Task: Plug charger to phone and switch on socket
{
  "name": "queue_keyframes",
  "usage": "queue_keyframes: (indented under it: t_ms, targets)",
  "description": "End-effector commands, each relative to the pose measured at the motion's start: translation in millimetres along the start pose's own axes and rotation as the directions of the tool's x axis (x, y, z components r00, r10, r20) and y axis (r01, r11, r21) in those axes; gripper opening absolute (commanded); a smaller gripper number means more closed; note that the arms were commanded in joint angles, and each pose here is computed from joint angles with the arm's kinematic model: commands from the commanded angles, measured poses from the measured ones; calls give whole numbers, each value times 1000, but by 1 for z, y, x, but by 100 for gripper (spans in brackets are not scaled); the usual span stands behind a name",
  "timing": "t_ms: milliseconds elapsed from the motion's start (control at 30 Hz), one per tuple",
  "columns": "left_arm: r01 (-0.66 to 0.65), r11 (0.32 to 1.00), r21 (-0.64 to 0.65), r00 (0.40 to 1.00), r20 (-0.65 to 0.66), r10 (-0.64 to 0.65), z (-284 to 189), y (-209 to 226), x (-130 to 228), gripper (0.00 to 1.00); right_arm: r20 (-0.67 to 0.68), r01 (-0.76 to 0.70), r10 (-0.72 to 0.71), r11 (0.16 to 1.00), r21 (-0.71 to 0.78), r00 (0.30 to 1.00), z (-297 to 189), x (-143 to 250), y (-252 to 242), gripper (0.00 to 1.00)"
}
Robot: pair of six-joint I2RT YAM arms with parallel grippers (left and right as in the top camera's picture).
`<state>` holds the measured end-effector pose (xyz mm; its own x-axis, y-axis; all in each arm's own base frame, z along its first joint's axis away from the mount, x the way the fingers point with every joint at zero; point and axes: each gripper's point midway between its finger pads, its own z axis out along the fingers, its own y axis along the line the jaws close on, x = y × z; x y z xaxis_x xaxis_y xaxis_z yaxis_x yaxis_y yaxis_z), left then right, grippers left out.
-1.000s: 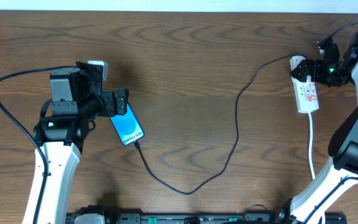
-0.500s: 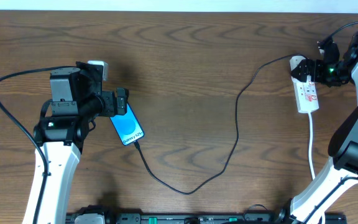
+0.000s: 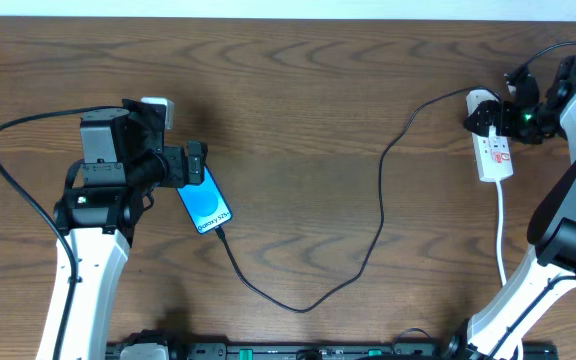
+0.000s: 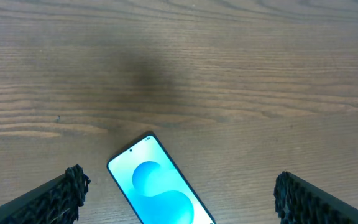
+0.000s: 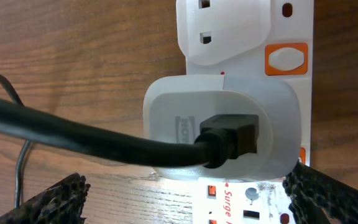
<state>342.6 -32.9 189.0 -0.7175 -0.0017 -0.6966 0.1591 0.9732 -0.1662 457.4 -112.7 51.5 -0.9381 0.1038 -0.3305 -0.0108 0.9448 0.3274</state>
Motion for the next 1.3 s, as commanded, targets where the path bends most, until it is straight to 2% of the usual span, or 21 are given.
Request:
queue_keyframes:
  t_ms: [0,567,1267]
  targets:
    - [-30,999,-9,999,28,31,-6,-1,-11,98,-1,4,-4,1000,-27,1000,4,1,2,99]
    - [-30,999,-9,999,28,31,-6,-1,-11,98,-9,6,-7,997,-77,1000,20,1,12,99]
    - [-30,999,-9,999,29,31,-6,-1,-11,98,-22,-60,58,995,-86,998,20,4,15,99]
